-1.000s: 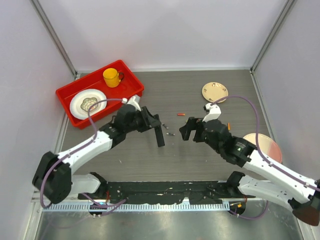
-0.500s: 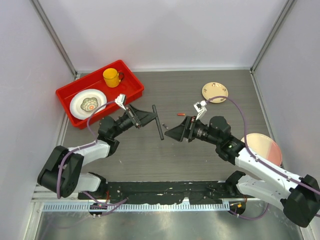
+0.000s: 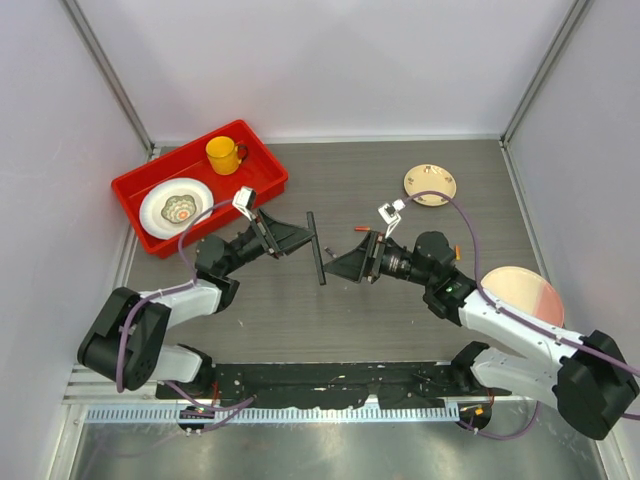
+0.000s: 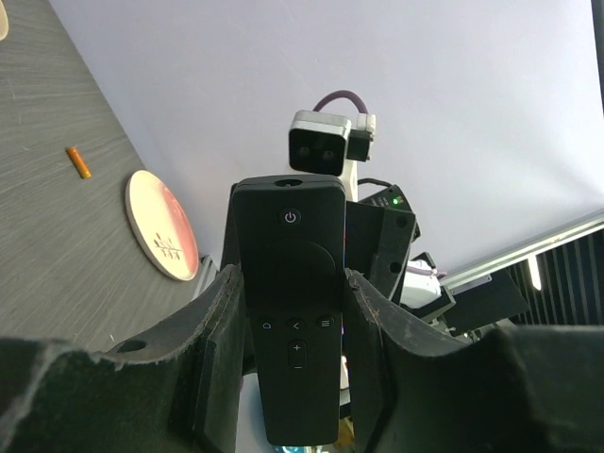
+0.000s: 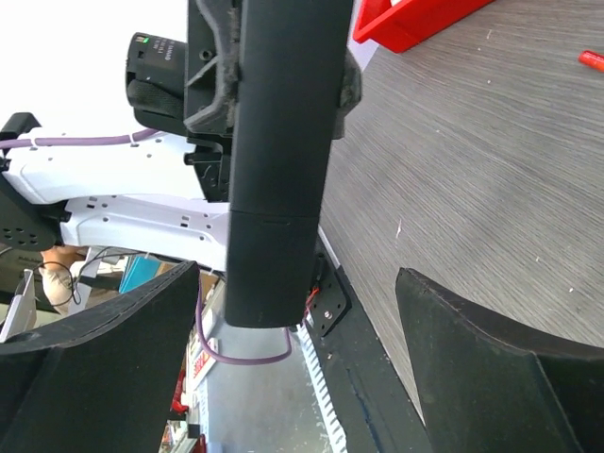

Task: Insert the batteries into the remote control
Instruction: Adjust the remote control.

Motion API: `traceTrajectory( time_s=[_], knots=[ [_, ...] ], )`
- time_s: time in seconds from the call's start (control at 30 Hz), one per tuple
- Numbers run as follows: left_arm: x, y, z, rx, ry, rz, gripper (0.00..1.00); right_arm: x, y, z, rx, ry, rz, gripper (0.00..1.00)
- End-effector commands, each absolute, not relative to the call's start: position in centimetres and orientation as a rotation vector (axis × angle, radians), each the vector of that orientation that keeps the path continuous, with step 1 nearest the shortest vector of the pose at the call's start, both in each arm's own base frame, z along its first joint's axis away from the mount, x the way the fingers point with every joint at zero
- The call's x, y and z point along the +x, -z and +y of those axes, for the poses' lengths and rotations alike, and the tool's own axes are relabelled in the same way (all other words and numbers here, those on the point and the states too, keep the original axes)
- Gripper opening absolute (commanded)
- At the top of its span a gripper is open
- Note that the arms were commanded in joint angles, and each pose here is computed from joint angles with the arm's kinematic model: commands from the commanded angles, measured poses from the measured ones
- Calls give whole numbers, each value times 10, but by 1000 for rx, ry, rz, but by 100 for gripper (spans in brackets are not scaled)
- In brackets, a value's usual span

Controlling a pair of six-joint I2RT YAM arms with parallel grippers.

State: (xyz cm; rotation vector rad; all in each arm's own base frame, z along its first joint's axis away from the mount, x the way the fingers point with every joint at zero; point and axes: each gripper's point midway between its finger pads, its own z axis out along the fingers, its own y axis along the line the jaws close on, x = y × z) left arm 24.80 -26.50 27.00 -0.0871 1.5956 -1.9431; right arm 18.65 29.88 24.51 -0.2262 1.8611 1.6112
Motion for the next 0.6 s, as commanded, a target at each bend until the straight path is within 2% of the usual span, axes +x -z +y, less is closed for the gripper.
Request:
traceTrajectory(
  time_s=[0.0, 0.37, 0.57],
  knots=[
    [229, -316, -258, 114, 1969, 1342, 0, 195, -264, 304, -244, -1626, 1797, 89],
    [233, -312, -260, 106, 1965, 1353, 0, 197, -277, 319, -280, -1679, 1777, 85],
    [235, -315, -259, 102, 1963, 1344, 0, 188, -270, 333, -345, -1699, 1814, 76]
  ],
)
